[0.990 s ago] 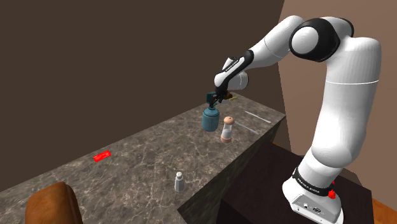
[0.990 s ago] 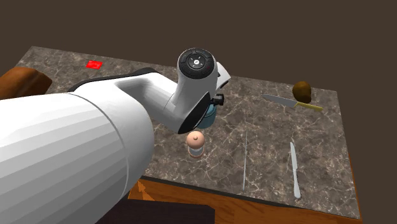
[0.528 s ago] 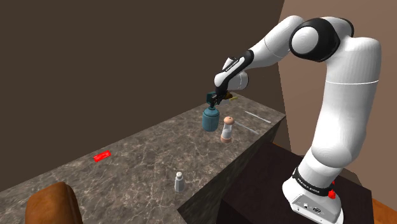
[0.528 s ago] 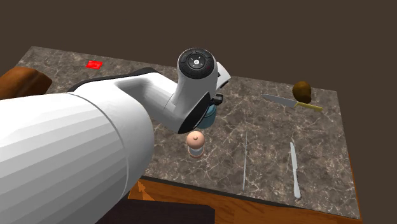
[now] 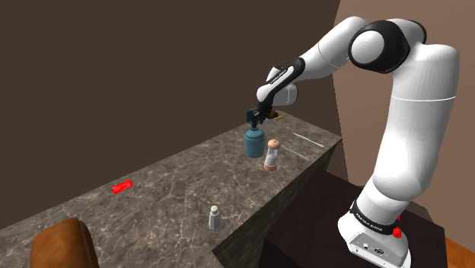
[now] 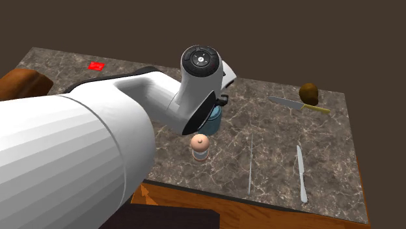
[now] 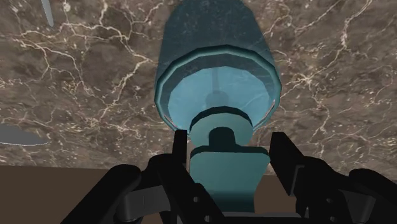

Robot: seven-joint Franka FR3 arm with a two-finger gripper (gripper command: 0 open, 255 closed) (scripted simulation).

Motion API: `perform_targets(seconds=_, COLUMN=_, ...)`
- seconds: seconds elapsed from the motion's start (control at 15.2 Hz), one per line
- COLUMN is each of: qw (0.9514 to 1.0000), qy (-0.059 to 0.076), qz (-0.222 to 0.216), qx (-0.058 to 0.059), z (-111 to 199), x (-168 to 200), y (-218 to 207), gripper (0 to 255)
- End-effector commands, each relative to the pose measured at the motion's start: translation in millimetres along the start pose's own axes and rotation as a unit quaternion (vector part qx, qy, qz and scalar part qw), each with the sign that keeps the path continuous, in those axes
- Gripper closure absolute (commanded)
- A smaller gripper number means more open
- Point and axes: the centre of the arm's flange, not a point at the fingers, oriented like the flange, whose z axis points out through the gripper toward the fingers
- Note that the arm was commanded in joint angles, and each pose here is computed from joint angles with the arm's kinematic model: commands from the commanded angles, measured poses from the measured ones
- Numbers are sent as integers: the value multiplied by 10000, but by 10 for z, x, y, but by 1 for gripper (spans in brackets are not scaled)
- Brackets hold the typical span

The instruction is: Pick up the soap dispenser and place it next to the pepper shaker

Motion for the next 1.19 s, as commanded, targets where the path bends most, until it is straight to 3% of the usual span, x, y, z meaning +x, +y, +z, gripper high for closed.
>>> perform_targets(seconds=0.0, qw=10000, qy=4, qz=0, qx=-1, z=-110, x=27, y=5, gripper=255)
perform_targets(seconds=1.12, qw=10000, qy=4, qz=0, qx=-1, z=-968, x=291, y=10, gripper=255)
